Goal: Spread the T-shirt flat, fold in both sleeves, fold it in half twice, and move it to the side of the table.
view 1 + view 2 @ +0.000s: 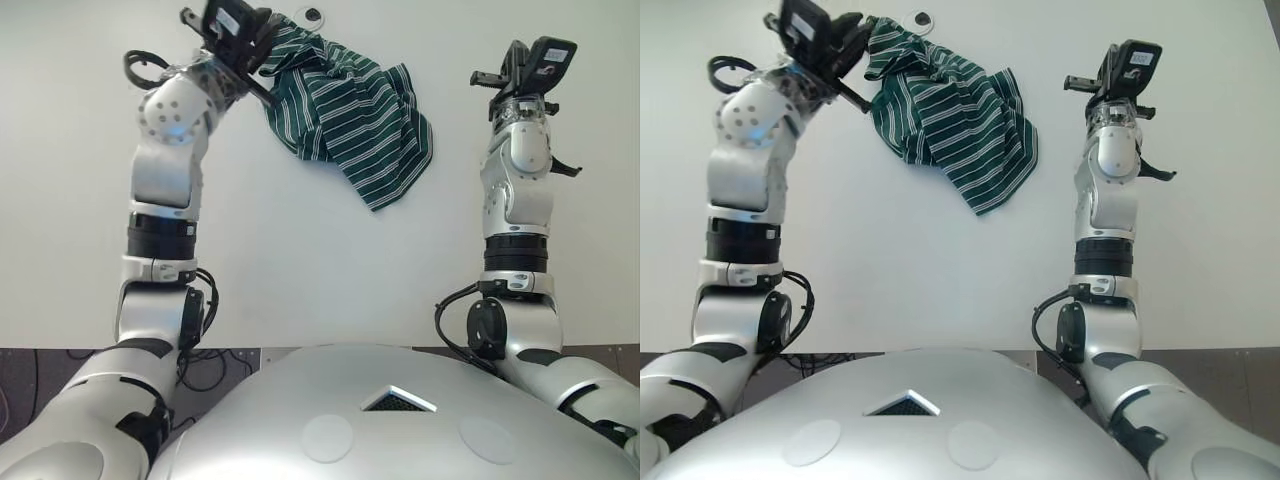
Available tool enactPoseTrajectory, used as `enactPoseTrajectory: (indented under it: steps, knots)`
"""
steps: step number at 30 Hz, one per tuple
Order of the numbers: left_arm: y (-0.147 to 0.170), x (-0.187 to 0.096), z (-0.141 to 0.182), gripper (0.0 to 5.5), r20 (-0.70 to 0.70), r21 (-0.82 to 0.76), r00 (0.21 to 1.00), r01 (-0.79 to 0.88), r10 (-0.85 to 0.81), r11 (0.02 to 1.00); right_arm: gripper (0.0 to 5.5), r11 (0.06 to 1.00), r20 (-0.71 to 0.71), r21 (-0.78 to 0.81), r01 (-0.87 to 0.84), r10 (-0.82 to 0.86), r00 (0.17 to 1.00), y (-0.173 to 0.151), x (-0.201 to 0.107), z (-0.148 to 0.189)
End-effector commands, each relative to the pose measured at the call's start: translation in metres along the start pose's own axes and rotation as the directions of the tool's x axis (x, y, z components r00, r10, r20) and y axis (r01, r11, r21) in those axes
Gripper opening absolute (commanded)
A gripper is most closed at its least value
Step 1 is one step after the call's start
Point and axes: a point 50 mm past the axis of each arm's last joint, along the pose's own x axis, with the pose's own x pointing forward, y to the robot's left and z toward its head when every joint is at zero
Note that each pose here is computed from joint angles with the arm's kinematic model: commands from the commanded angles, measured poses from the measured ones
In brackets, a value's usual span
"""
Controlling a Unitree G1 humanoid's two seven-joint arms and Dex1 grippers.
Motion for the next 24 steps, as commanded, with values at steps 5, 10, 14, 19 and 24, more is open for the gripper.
enactPoseTrajectory:
  steps: [5,10,14,19,24]
  knots:
    - [-0.010,0.039,-0.025,1.83,-0.149,0.214,0.988,0.068,-0.036,0.975,0.00,0.999,-0.059,0.022,0.028,-0.027,0.998,-0.003,-0.004,-0.014]
    - [-0.017,0.051,-0.031,1.83,-0.185,0.248,0.980,0.117,-0.072,0.962,0.00,0.999,-0.077,0.028,0.028,-0.026,0.997,-0.001,-0.006,-0.019]
    - [-0.018,0.058,-0.031,1.51,-0.195,0.259,0.978,0.118,-0.068,0.959,0.00,0.999,-0.087,0.031,0.027,-0.024,0.996,0.001,-0.005,-0.022]
    - [-0.018,0.060,-0.031,0.75,-0.195,0.267,0.978,0.118,-0.067,0.956,0.00,0.998,-0.101,0.040,0.041,-0.037,0.994,0.000,-0.005,-0.025]
    - [-0.023,0.061,-0.033,0.09,-0.191,0.274,0.979,0.123,-0.071,0.954,0.00,0.998,-0.106,0.042,0.046,-0.042,0.993,0.000,-0.005,-0.026]
